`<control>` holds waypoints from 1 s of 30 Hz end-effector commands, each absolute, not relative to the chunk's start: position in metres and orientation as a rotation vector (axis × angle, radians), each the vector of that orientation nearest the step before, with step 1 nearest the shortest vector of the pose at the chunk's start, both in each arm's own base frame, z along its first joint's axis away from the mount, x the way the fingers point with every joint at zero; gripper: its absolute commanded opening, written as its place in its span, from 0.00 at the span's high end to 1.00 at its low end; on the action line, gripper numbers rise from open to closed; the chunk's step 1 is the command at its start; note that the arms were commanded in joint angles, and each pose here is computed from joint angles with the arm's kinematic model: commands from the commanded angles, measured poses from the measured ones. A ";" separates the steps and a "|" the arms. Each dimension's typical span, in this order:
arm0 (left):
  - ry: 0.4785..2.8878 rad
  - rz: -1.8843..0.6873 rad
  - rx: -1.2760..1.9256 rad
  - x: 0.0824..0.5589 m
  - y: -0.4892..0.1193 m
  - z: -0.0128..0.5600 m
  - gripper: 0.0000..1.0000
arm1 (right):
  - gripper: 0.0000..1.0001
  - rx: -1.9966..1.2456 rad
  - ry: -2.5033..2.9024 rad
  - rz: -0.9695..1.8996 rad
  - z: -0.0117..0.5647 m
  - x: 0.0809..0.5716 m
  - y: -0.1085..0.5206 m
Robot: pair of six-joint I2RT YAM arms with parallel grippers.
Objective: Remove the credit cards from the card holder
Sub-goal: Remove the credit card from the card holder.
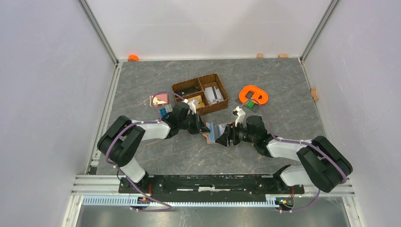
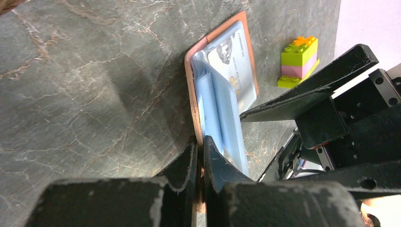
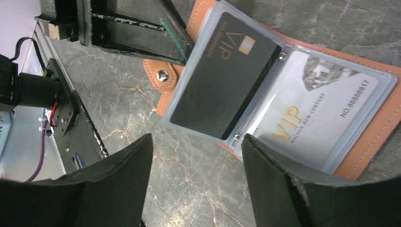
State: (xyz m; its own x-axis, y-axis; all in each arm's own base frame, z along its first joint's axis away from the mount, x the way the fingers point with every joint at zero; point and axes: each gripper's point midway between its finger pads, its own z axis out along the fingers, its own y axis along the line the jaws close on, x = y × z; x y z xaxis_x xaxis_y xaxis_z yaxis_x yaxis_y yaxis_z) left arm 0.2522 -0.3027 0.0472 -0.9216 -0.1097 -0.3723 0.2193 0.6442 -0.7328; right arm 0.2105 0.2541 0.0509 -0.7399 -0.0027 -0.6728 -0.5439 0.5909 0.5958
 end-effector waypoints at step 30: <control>2.373 -1.261 0.212 0.248 -0.320 0.074 0.95 | 0.54 -0.467 2.080 1.039 0.074 0.234 0.266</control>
